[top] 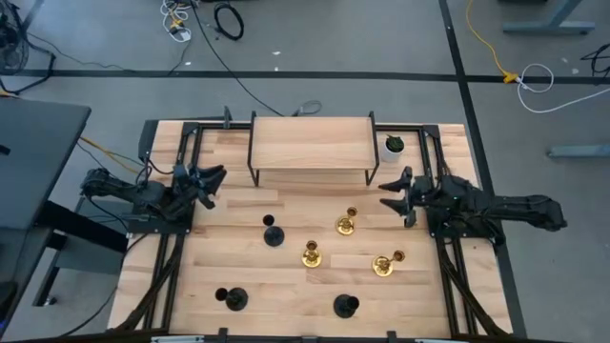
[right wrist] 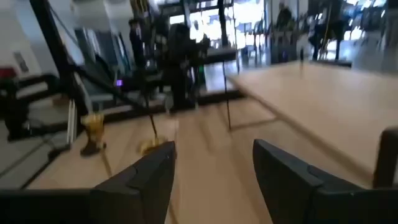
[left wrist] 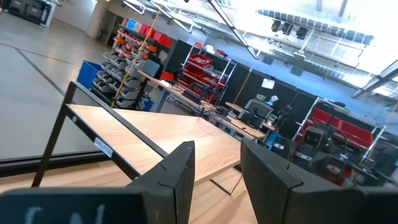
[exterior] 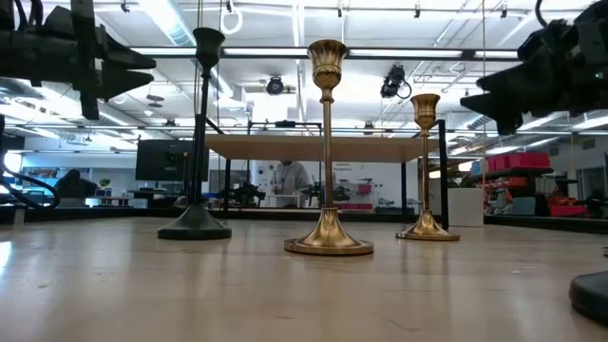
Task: Pick & Place candle stick holders
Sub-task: Put the top gold candle holder on the shelf
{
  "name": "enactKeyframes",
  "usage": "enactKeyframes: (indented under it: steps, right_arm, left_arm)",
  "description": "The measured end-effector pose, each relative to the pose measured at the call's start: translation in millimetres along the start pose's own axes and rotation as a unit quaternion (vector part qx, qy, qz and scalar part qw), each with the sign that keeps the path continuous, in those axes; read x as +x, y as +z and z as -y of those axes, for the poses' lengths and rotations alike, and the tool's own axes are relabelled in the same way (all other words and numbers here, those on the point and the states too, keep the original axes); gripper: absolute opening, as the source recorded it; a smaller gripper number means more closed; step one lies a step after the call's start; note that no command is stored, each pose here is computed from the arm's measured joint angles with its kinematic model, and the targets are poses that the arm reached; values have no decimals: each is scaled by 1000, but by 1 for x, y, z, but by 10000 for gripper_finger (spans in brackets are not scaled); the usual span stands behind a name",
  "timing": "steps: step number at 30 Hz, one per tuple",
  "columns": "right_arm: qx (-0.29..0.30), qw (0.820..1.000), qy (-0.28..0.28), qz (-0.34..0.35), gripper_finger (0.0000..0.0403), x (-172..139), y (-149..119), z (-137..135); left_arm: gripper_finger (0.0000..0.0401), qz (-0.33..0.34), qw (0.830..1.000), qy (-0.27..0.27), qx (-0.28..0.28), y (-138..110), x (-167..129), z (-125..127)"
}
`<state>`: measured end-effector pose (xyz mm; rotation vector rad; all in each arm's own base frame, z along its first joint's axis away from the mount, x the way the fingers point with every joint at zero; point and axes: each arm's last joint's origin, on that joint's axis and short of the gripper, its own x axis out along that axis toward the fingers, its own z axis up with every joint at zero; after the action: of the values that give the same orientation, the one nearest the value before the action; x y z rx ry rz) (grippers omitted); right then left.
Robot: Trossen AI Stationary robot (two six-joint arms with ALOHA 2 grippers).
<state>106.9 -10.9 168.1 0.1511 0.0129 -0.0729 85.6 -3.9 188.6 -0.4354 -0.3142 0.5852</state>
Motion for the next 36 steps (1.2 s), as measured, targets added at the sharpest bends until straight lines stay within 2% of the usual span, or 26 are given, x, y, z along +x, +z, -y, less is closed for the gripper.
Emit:
enactKeyframes:
  steps: [4, 11, 30, 36]
  right_arm:
    - [-3, 999, 12, -33, 215, 5, -6, -3]
    - [-8, 997, 1, -77, 215, 13, -15, -3]
    - [-12, 994, 50, -99, 215, 37, -27, -19]
    - [-12, 995, 44, -94, 215, 44, -31, -24]
  left_arm:
    - [131, -1, 1000, -4, 0, 0, 0, 0]
    - [131, -1, 1000, -4, 0, 0, 0, 0]
    - [131, -1, 1000, -4, 1, 0, 0, 0]
    - [131, -1, 1000, -4, 1, 0, 0, 0]
